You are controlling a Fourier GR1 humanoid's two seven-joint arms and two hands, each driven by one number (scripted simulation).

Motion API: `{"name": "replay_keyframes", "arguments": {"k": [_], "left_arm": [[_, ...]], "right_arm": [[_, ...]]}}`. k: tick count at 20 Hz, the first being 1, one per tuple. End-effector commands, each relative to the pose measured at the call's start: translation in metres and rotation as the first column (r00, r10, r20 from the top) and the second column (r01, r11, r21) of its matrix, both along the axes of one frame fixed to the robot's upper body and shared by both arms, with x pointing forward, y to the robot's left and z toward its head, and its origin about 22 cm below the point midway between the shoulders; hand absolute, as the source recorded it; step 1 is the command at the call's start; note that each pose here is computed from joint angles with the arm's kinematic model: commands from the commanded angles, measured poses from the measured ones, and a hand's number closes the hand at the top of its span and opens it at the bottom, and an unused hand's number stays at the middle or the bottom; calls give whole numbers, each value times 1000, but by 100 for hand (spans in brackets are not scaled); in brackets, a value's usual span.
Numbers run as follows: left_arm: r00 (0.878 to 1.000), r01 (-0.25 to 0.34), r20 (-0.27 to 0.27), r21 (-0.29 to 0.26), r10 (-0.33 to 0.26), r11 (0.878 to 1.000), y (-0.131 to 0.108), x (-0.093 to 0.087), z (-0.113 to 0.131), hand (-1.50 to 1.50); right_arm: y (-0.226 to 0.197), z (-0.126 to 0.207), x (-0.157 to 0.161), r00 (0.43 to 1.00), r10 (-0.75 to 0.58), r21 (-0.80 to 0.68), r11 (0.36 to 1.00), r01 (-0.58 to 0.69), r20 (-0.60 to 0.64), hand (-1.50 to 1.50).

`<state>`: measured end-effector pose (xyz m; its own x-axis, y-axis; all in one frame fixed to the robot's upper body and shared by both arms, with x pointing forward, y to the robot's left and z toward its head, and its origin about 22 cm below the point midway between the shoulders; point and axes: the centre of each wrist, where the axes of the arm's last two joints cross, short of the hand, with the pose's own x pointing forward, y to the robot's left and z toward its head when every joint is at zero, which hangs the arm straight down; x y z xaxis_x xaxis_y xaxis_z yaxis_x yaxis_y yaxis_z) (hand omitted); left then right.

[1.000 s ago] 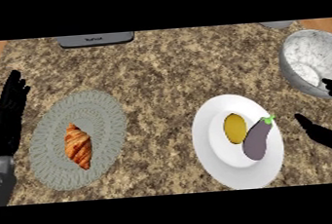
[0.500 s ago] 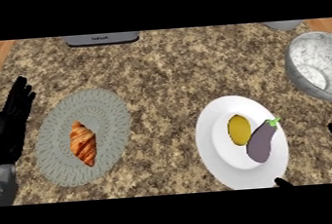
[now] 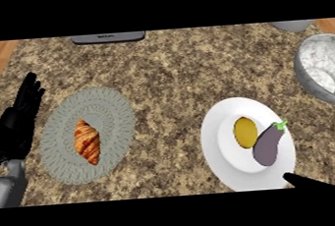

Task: Pick the lemon from the plate and place it in the bowl

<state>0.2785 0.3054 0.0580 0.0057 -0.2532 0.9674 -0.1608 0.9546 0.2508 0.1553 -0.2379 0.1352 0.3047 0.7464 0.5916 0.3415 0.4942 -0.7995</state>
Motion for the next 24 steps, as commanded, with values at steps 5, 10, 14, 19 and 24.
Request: {"name": "replay_keyframes", "arguments": {"k": [5, 10, 14, 19, 24], "left_arm": [[1000, 24, 5, -3, -24, 1000, -15, 8, -2, 0], [1000, 1, 9, -4, -1, 1000, 4, 7, 4, 0], [1000, -3, 1, 7, 3, 1000, 2, 2, -9, 0], [1000, 13, 7, 5, -13, 1000, 1, 1, -8, 0], [1000, 4, 13, -7, -4, 1000, 7, 7, 4, 0]], "right_arm": [[-9, 33, 56, 940, 38, -55, 997, -60, -340, -150], [1, 12, 85, 848, 121, 7, 991, -137, -516, -150], [9, 7, 105, 804, 167, 52, 984, -168, -571, -150], [9, -18, 133, 685, 151, 46, 984, -169, -712, -150], [-6, -37, 129, 623, 155, 49, 982, -184, -767, -150]]}}
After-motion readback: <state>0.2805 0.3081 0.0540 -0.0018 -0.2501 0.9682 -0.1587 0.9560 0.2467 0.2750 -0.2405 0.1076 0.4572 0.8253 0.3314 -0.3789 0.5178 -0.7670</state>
